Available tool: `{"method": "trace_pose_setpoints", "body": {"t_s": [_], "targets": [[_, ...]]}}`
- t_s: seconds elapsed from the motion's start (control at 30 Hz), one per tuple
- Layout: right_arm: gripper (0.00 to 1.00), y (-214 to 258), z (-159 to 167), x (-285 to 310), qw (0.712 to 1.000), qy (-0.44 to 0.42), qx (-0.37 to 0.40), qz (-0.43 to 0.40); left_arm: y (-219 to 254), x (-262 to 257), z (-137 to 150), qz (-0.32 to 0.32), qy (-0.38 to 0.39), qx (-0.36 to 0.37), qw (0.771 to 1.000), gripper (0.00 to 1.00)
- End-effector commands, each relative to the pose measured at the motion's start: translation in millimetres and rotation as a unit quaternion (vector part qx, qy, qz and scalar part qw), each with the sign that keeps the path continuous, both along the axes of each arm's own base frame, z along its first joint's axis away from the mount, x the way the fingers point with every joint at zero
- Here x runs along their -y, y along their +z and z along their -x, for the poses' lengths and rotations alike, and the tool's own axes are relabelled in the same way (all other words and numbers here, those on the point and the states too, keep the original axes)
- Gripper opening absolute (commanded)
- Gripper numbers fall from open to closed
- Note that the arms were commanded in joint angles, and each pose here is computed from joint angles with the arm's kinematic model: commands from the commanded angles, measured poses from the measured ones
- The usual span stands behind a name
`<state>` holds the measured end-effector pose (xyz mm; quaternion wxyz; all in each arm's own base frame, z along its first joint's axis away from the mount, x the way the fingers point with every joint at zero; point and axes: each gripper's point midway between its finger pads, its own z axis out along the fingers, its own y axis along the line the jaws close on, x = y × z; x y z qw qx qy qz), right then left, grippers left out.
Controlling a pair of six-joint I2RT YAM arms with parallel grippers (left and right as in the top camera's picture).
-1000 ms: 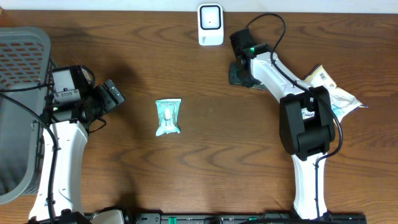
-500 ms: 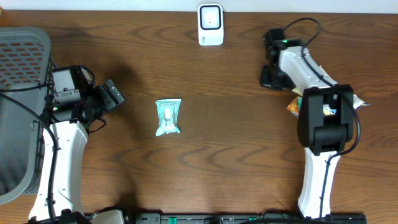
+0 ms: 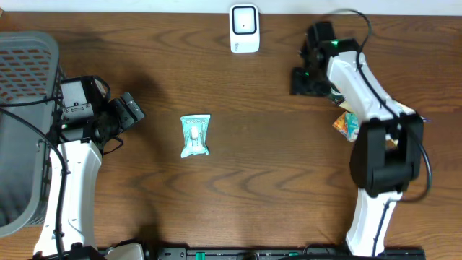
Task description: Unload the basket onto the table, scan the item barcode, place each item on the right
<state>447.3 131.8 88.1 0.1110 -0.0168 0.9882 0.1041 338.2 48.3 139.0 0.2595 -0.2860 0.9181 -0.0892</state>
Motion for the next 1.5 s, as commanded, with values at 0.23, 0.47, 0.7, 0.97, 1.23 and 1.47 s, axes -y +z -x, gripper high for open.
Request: {"method": "trace_pose_setpoints", "body": {"t_s": [0.23, 0.47, 0.7, 0.97, 1.23, 1.47], "targets": [[0.99, 1, 80, -193, 0.974, 0.141, -0.064, -0.164, 1, -3, 0, -0.007, 0.001, 0.0, 1.0, 0.98], [0.77, -53, 117, -248, 0.976, 0.138, -0.101, -0.134, 1, -3, 0, -0.007, 0.001, 0.0, 1.0, 0.98], [0.68, -86, 135, -267, 0.979, 0.14, -0.106, -0.105, 1, -3, 0, -0.007, 0.001, 0.0, 1.0, 0.97], [0.56, -108, 143, -255, 0.981, 0.137, -0.124, -0.064, 1, -3, 0, -0.007, 0.001, 0.0, 1.0, 0.98], [0.51, -109, 138, -229, 0.966, 0.226, -0.116, -0.036, 1, -3, 0, -0.007, 0.001, 0.0, 1.0, 0.98], [0.65, -97, 92, -115, 0.958, 0.174, -0.087, 0.21, 1, -3, 0, -0.007, 0.001, 0.0, 1.0, 0.98]]}}
